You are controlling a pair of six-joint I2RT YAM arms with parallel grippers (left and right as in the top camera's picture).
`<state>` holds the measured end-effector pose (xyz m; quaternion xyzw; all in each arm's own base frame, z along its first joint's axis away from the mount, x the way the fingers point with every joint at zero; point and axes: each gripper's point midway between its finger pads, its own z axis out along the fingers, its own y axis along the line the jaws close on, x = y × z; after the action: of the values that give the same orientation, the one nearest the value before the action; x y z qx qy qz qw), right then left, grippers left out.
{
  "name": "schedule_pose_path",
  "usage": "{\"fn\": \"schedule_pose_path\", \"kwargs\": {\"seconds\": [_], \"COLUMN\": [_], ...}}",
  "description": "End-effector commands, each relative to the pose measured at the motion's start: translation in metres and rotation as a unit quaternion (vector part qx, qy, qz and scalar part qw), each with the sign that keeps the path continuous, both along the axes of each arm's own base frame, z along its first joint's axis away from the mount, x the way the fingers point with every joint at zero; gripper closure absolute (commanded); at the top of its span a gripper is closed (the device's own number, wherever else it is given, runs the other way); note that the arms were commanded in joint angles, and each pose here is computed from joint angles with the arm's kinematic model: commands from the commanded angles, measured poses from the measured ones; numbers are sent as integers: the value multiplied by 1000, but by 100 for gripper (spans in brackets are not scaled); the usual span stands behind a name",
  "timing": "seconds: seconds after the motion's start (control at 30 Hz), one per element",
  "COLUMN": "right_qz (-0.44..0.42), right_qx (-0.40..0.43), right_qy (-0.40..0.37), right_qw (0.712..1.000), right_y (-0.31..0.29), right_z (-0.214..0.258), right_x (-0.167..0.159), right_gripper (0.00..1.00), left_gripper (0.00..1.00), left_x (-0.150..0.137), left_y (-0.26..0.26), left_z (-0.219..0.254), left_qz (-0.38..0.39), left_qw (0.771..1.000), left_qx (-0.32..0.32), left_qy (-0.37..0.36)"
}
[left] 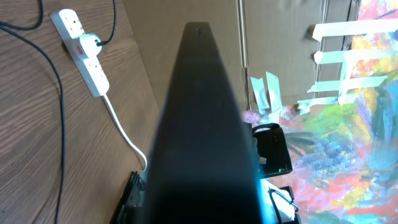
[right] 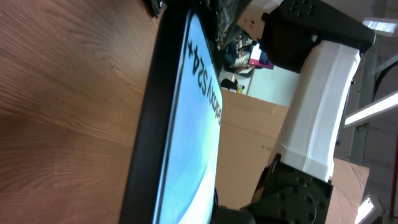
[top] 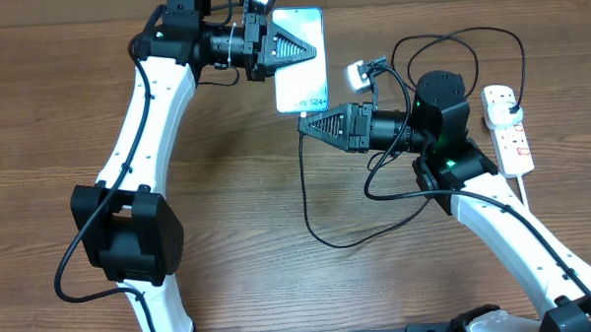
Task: Plug charger to phone and switch on socket
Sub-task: 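Open the right gripper and withdraw it to the right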
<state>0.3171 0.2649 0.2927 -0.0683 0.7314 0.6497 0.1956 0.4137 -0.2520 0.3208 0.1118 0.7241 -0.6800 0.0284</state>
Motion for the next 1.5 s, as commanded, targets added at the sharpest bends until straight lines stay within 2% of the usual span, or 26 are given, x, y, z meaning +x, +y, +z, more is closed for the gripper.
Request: {"fn": "schedule_pose_path", "kwargs": {"seconds": [0.0,0.27,0.47,0.6,0.7,0.87,1.0,1.37,1.47], "right_qz": [-109,-90,-57,-61,-88,-166,-186,-150,-142], "right_qx": [-6,-31,-134,-220,-311,-467,-542,-610,-615], "right_qy": [-13,-13,-7,21,51,112,144,212,222], "right_qw": [994,995,989,973,945,861,806,749,743], "right_y": [-17,-15,-22,-39,-64,-124,-155,-171,-171], "right_z": [4,-11,-67,-109,-144,-190,-213,-282,-293], "right_x": [41,34,15,4,-2,-10,-20,-28,-30], "right_gripper": [96,96,96,96,96,96,96,96,96], "left_gripper": [96,96,96,96,96,96,96,96,96], "left_x": [-38,-35,-13,-1,4,10,12,13,13], "left_y": [-16,-17,-7,0,3,13,22,26,26], "left_z": [36,33,20,5,-10,-39,-56,-64,-64], "left_qz": [-67,-60,-7,29,52,88,104,113,113], "left_qw": [996,996,997,996,993,983,974,968,968], "left_qx": [-45,-41,-3,35,74,150,195,219,219], "left_qy": [-26,-55,-76,-81,-75,-53,-47,-40,-40]}}
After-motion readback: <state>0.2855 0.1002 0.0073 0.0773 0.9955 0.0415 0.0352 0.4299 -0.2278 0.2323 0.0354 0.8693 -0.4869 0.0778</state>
